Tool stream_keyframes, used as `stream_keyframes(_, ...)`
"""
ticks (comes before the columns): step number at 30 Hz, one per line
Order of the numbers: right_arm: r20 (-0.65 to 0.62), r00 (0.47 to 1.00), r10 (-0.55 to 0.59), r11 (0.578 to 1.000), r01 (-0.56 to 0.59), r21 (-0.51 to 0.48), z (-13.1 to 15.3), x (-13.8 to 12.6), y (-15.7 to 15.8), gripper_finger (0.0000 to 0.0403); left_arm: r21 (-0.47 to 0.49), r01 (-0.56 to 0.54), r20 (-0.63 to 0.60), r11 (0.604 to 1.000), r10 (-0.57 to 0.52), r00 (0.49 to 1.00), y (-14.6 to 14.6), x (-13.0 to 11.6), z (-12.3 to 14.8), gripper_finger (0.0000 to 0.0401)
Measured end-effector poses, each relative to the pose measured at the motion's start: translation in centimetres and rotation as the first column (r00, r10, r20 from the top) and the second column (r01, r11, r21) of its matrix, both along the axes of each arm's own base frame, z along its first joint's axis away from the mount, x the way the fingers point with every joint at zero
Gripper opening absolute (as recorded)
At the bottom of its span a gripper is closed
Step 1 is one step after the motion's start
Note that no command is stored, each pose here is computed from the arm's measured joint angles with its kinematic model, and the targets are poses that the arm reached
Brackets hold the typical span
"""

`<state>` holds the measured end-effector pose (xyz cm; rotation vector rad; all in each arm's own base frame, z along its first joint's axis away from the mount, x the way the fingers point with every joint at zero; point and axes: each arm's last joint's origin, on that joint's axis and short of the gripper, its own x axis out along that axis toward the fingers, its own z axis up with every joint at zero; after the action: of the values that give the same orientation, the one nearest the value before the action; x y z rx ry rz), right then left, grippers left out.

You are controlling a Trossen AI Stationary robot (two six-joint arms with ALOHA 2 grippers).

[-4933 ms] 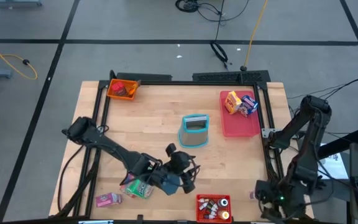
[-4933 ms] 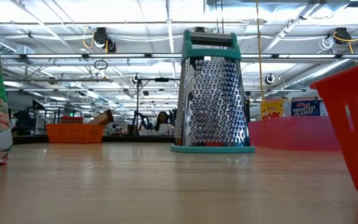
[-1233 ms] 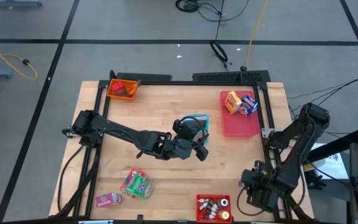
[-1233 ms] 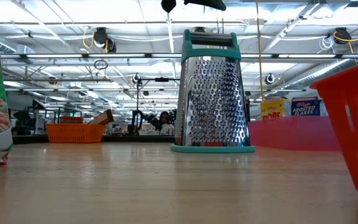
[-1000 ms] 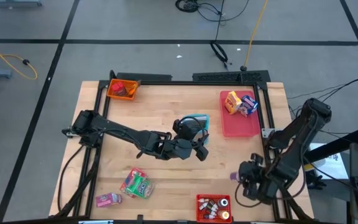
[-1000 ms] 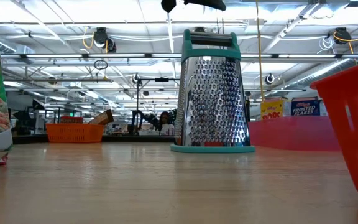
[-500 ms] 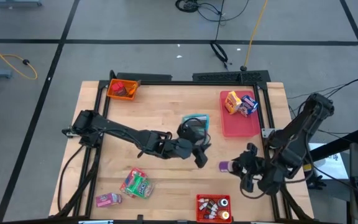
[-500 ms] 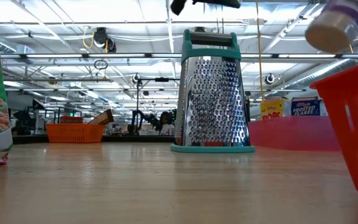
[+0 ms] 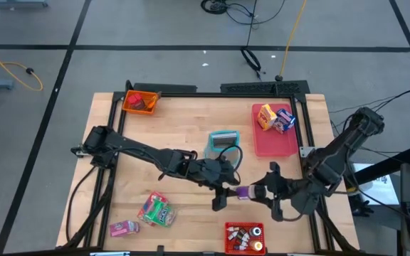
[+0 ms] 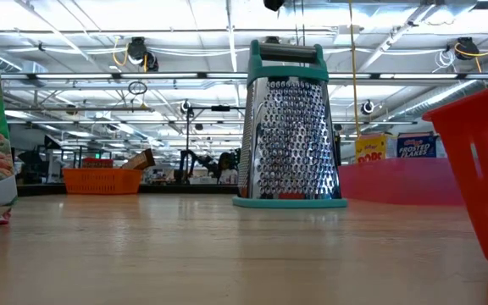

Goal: Pick & Place Kitchen Items
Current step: Put the purple seasoning bottle into the orange bin

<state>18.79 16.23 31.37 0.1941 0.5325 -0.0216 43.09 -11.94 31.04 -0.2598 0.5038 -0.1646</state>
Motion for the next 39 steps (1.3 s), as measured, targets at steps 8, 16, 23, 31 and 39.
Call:
stream_keyframes(8, 0.026, 0.999, 0.044, 0.999, -0.044, 0.003, 0.4, 1.2, -0.7, 0.0205, -0.037, 0.059, -0.005, 0.998, -0.059, 0.998, -0.1, 0.0, 0.0, 0.0184)
stream_keyframes(16, 0.023, 0.998, 0.063, 0.998, -0.063, 0.005, 0.4, 1.7, -1.0, 0.0205, -0.039, 0.121, -0.008, 0.992, -0.121, 0.993, -0.2, -0.1, 0.0, 0.0184)
stream_keyframes(23, 0.034, 0.997, 0.070, 0.998, -0.070, 0.001, 0.5, 1.8, -0.9, 0.0205, -0.014, 0.149, 0.005, 0.989, -0.149, 0.989, -0.8, -0.3, 0.1, 0.0204)
stream_keyframes(31, 0.070, 0.996, 0.063, 0.998, -0.062, -0.021, 0.7, 2.3, -1.0, 0.0205, -0.009, 0.132, 0.011, 0.991, -0.132, 0.991, -1.0, -0.3, 0.1, 0.0285)
stream_keyframes(39, 0.080, 0.993, 0.090, 0.996, -0.088, -0.027, 0.4, 3.6, -1.3, 0.0205, -0.002, 0.121, 0.008, 0.993, -0.121, 0.993, -1.0, -0.3, 0.1, 0.0305)
